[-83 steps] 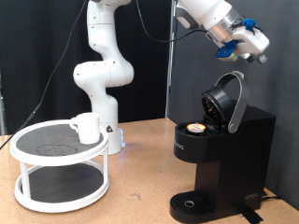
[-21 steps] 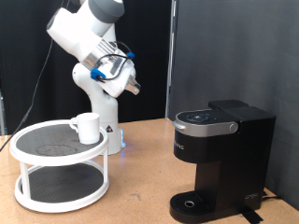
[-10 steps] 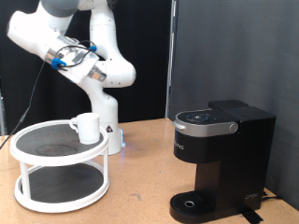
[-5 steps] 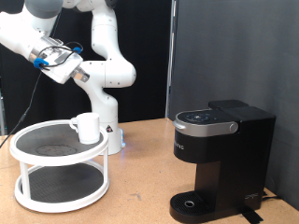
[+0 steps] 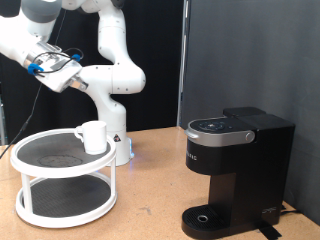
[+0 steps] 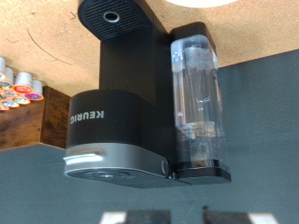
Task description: Make a cup of coffee with the keurig machine
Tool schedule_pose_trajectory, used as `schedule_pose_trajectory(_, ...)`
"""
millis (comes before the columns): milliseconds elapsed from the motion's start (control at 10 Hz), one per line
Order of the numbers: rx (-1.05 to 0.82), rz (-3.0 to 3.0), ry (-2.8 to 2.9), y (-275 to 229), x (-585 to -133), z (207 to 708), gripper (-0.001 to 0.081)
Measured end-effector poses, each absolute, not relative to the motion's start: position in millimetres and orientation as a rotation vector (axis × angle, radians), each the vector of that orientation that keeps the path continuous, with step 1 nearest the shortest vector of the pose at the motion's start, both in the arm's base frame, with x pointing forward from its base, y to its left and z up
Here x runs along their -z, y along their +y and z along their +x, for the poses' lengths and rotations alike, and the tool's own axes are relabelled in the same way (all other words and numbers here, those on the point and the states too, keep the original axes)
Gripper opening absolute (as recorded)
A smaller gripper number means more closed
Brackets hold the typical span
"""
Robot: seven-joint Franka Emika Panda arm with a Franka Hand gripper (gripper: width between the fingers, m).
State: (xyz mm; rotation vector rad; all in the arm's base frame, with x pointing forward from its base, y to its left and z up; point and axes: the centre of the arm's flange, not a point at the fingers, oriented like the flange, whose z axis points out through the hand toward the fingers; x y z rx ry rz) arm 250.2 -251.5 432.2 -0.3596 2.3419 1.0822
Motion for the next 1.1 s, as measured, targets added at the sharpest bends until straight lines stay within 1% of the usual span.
schedule_pose_trajectory(600,-1.097,-0.289,2.444,-273.5,-411.4,231.2,0.0)
schedule_pose_trajectory(800,-1.096,-0.286,2.463,-279.3,-403.6,224.5,0.0012)
schedule_pose_trajectory(900,-1.097,-0.282,2.458,-281.8,-400.8,221.8,0.0184)
schedule_pose_trajectory(1000,-1.094,-0.28,2.448,-284.2,-398.6,219.0,0.0184)
schedule_pose_trajectory(1100,-1.089,-0.277,2.435,-286.1,-396.7,216.8,0.0378)
